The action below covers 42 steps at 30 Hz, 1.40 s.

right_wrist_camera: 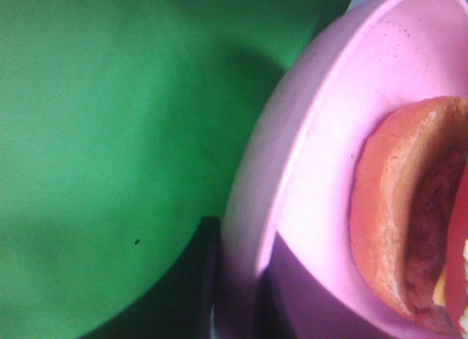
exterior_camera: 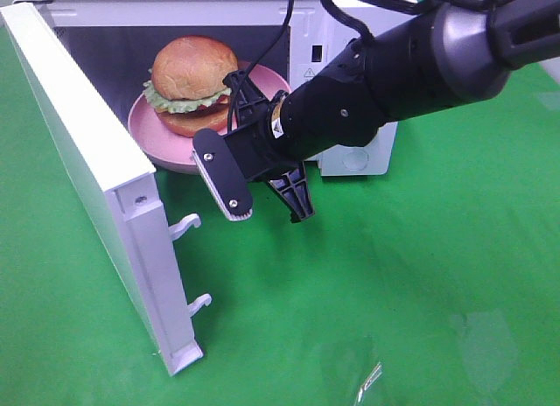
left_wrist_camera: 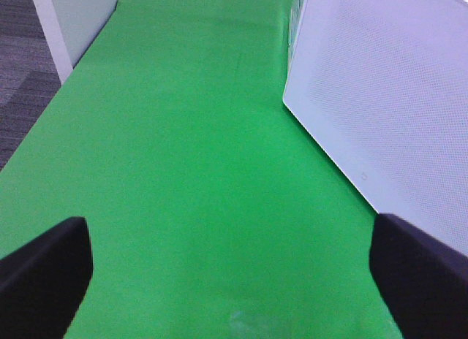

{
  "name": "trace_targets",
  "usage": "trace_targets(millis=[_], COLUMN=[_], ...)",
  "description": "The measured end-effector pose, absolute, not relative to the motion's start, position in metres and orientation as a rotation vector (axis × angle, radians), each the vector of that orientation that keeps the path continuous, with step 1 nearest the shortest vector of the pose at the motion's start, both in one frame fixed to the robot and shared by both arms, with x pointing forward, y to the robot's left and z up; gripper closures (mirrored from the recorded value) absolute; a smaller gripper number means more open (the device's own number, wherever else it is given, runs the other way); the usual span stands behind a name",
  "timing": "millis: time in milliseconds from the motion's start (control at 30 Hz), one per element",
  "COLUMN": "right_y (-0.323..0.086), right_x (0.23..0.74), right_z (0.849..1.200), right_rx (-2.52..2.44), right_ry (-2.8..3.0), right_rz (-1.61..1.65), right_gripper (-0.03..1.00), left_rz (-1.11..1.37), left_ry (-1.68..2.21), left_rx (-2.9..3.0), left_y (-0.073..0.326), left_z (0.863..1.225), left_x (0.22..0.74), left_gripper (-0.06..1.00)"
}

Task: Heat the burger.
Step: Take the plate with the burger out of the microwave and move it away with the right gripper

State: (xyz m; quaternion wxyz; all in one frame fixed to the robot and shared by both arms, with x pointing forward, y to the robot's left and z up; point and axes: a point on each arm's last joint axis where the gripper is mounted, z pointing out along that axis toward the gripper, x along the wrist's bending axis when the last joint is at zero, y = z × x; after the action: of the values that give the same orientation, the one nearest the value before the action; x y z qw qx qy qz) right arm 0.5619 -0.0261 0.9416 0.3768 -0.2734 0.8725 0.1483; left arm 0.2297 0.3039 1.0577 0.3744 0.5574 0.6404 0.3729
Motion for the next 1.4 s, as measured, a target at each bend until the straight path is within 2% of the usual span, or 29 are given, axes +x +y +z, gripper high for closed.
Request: trace_targets(millis=[1400], right_y=[-0.115], right_x=[0.456], right_z=[0.982], right_rx=[-0.67], right_ry=[2.236], right_rz=[0.405], right_gripper=[0.86], left_rz=[0.955], left_ry=[1.64], left_rx=[1.427], left_y=[0.304], left_z=[1.058], left_x=[0.23], left_gripper=[0.0])
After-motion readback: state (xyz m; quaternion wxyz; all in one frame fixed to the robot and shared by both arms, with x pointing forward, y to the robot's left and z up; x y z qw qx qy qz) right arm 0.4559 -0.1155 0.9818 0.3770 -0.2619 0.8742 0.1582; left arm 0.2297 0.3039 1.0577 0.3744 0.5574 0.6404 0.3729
